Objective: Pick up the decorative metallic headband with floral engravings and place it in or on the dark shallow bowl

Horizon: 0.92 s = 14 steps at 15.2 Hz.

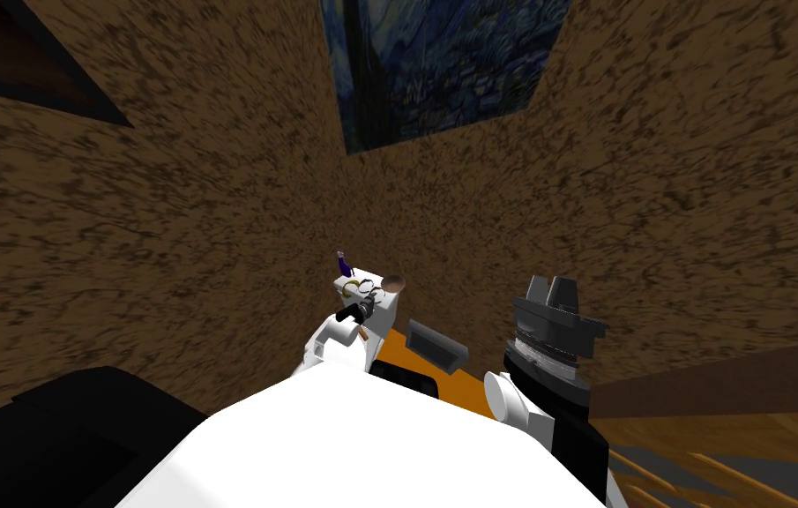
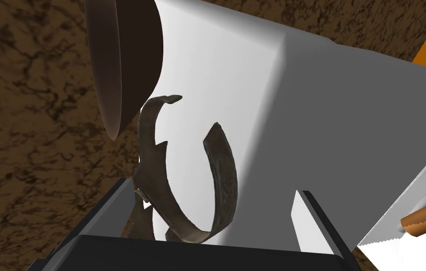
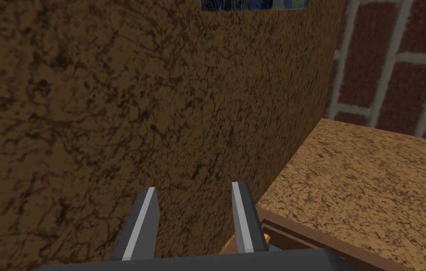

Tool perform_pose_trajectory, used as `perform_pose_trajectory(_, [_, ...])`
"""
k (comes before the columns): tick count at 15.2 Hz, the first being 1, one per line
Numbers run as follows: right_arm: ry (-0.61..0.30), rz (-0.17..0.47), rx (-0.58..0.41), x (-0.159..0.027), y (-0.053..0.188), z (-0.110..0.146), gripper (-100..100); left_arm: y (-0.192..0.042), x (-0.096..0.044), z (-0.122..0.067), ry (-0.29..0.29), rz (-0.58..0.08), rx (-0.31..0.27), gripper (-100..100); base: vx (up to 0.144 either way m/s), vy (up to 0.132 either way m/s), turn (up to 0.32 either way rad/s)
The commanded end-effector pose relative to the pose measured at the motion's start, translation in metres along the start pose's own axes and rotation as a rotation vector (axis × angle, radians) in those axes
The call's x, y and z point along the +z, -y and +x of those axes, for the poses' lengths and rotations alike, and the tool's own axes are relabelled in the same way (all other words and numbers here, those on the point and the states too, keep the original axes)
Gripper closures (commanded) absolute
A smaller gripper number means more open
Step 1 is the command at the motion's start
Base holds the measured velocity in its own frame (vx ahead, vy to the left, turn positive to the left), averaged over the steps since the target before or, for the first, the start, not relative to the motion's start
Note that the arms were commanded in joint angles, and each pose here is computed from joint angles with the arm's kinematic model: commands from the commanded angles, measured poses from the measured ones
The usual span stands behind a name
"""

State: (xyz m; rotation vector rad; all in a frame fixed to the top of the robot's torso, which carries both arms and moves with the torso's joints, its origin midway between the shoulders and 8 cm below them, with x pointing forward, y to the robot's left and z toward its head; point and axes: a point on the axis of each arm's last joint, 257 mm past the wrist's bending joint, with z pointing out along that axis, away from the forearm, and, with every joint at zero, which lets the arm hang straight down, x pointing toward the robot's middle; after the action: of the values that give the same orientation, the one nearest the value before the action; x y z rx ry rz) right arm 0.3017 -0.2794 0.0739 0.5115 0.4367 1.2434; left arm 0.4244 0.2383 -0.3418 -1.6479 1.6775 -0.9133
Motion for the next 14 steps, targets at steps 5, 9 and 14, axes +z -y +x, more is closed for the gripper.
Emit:
perform_pose_trajectory(5, [0.000, 0.000, 0.000, 0.000, 0.000, 0.000, 0, -0.007, 0.001, 0.000, 0.000, -0.014, -0.002, 100, 0.001, 0.000, 0.006])
perform_pose_trajectory(9, [0.000, 0.000, 0.000, 0.000, 0.000, 0.000, 0, -0.001, -0.004, 0.000, -0.001, -0.005, 0.001, 100, -0.015, 0.001, 0.007])
perform_pose_trajectory(14, [0.000, 0.000, 0.000, 0.000, 0.000, 0.000, 0, 0.021, -0.020, 0.008, -0.024, 0.031, 0.041, 100, -0.011, 0.001, -0.035])
